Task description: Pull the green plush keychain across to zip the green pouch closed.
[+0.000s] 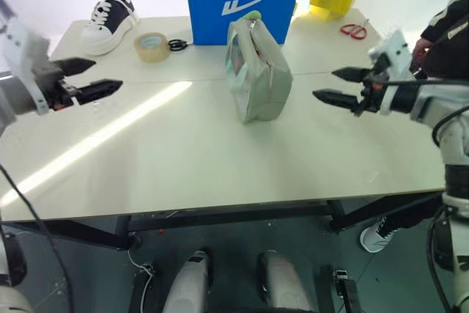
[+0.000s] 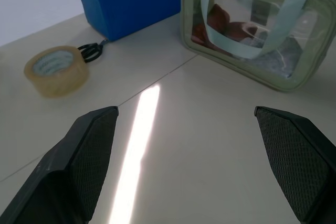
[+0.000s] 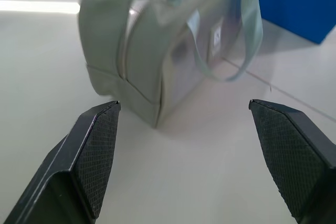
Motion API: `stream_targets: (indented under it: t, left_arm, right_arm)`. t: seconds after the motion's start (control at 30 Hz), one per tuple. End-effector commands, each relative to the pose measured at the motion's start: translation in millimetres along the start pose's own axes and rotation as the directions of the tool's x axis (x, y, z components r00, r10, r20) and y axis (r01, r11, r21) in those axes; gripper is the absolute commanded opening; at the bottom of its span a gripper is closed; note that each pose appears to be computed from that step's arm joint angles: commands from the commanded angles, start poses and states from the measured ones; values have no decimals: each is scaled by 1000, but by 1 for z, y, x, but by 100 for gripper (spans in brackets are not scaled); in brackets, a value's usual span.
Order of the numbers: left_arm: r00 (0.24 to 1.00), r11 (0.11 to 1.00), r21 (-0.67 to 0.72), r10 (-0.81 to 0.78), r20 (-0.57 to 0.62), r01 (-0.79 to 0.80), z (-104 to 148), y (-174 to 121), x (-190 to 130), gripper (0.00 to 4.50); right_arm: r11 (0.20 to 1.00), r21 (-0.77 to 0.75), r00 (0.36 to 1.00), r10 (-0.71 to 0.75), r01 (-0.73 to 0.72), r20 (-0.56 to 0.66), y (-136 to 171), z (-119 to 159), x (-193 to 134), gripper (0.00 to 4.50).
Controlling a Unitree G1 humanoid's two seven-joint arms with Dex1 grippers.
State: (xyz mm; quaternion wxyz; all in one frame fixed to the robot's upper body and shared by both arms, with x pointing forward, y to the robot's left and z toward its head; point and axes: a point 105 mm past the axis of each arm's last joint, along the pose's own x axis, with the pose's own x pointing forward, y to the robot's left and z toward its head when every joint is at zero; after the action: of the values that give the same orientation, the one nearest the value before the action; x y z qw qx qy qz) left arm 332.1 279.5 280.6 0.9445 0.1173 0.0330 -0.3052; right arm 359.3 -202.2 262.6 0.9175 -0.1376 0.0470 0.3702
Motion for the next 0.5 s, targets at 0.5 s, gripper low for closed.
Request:
stream_targets:
  t: [0.5]
  left_arm:
    - [997,1000,14,-26,72,25,16,-10,1,443]
  right_arm:
    - [999,-26,998,-24,25,55,8,15,23,408]
